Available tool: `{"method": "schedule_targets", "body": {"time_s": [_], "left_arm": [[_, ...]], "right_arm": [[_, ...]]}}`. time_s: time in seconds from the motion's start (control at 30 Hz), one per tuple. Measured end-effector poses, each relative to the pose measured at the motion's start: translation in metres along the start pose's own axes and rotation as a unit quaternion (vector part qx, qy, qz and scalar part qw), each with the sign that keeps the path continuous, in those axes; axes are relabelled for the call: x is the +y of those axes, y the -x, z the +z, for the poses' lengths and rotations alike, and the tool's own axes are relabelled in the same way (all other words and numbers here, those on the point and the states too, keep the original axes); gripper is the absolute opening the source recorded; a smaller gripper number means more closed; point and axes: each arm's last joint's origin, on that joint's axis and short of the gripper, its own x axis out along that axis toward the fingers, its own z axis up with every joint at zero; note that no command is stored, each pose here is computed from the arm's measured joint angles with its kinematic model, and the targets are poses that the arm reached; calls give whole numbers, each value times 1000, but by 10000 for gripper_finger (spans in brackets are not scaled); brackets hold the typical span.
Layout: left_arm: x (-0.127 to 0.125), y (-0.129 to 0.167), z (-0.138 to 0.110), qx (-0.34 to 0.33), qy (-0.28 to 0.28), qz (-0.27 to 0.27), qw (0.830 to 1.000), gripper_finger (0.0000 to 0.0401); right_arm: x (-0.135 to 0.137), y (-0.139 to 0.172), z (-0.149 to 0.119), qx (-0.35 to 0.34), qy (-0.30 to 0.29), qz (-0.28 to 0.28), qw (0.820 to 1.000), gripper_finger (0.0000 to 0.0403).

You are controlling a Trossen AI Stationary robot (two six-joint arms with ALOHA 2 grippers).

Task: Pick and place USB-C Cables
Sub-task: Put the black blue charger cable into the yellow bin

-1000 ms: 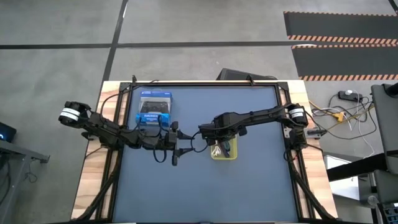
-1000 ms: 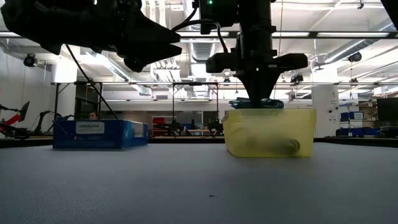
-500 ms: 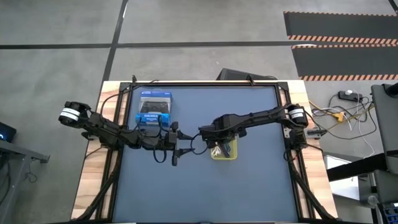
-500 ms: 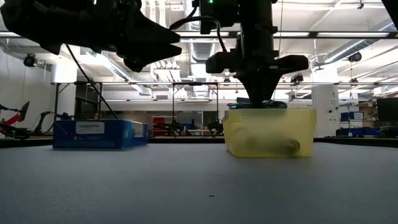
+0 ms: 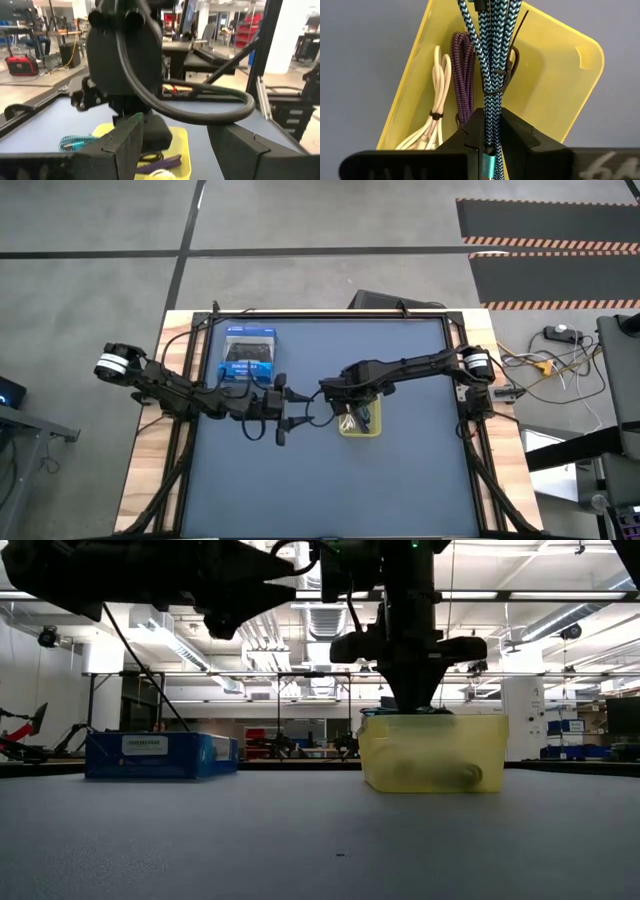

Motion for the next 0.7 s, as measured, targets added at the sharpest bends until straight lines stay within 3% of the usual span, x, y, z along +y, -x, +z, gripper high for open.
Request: {"method": "schedule_targets", "body": {"time_s": [0.7], "left_arm": [[0, 5, 12, -32, 26, 1, 999, 204]], "right_arm": [[-3, -13, 9, -8, 7, 9, 1000, 38]]}}
